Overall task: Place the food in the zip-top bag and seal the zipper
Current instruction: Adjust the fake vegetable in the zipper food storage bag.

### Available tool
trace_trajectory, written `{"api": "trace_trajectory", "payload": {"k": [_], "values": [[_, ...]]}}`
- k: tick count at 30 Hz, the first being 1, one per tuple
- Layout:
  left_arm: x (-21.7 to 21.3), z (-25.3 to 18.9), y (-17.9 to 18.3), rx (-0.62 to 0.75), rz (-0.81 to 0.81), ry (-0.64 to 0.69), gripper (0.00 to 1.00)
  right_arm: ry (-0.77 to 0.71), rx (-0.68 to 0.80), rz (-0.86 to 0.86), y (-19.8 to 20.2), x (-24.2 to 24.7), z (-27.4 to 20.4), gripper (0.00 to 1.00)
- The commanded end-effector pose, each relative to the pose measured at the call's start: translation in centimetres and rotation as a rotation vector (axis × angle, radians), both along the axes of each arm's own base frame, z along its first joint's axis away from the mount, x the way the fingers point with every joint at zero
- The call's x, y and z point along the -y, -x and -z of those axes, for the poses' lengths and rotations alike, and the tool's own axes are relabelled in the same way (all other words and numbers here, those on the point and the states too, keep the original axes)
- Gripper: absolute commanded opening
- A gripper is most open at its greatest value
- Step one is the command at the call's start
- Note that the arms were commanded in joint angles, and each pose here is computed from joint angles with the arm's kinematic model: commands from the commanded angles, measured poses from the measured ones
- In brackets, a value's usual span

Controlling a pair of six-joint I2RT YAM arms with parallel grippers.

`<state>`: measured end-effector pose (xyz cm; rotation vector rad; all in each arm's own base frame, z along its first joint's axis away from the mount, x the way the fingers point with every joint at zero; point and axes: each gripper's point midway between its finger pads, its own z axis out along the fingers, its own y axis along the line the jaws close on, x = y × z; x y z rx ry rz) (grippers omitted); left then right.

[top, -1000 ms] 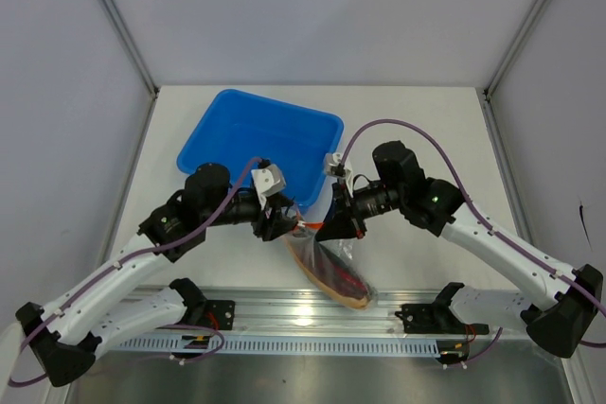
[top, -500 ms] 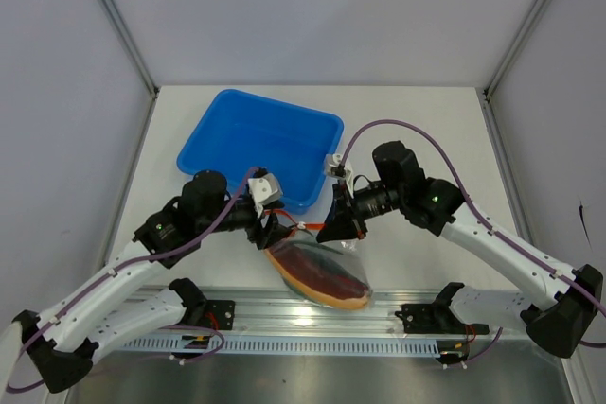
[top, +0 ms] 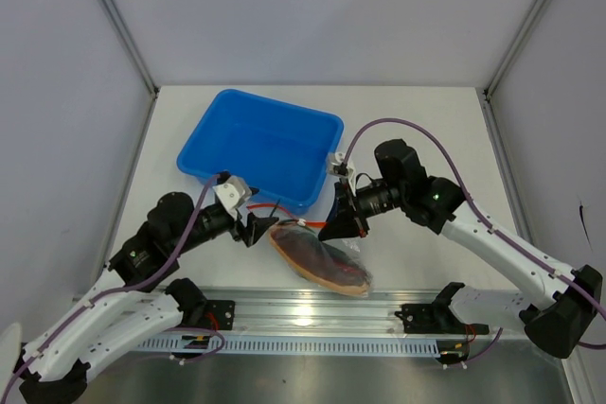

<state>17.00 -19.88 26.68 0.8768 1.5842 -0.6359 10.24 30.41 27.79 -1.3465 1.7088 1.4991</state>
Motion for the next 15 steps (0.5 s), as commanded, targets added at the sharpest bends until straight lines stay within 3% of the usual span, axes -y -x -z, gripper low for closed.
{"api": "trace_trajectory", "payload": {"k": [1, 8, 15], "values": [[-0.3, -1.1, -0.3, 0.030, -0.035, 0.061, 0.78, -0.053, 0.033, -0.052, 0.4, -0.1, -1.2, 0.00], [2.3, -5.4, 3.7, 0.228, 0.276, 0.122, 0.76, -0.055, 0.002, -0.092, 1.1, 0.0, -1.3, 0.00], [5.5, -5.2, 5.5, 0.158, 0.518, 0.100, 0.81, -0.050, -0.004, -0.103, 1.4, -0.2, -1.4, 0.00]]}}
